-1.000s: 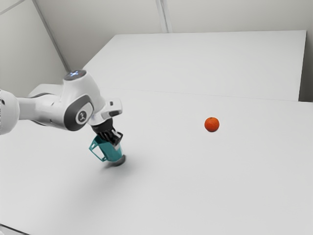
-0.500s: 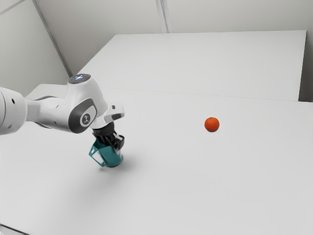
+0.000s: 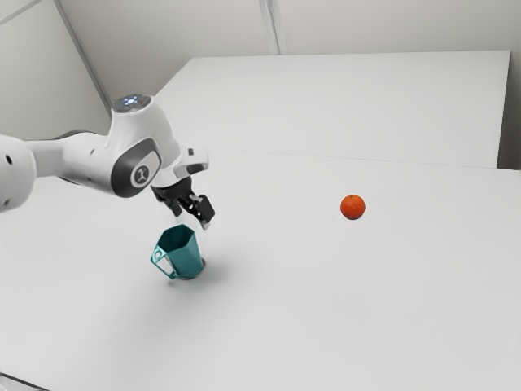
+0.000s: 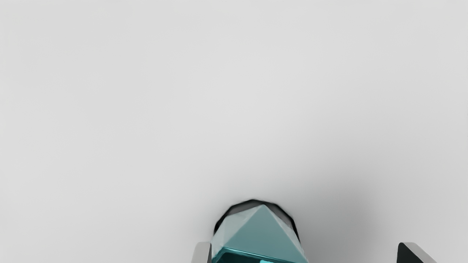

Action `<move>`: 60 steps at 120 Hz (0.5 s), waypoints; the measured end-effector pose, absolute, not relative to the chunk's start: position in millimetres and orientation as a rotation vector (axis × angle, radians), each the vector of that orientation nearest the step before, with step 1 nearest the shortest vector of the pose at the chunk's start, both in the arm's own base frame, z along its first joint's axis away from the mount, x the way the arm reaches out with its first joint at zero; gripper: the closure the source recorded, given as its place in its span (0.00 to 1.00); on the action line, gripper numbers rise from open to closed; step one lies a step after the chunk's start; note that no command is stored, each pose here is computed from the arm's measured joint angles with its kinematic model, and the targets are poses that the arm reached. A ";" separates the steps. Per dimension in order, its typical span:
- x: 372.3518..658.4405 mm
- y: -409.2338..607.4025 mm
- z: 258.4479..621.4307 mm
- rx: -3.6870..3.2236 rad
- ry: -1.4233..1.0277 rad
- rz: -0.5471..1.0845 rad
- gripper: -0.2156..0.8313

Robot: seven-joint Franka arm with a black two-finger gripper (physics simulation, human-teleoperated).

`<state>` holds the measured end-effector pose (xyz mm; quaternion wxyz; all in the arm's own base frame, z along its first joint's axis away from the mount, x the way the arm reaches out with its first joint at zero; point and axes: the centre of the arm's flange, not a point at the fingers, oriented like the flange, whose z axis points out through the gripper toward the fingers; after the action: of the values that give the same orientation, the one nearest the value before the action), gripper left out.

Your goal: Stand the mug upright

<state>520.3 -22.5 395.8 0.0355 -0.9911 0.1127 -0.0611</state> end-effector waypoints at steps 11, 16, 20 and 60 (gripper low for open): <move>529.2 -20.9 416.0 -3.040 0.338 -0.210 0.24; 532.2 -20.7 425.1 -3.039 0.335 -0.215 0.23; 533.7 -20.7 430.7 -3.038 0.334 -0.215 0.23; 556.4 -9.8 530.2 -2.983 0.308 -0.247 0.21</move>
<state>556.4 -9.8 530.2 0.0664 -0.9891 0.1023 -0.0819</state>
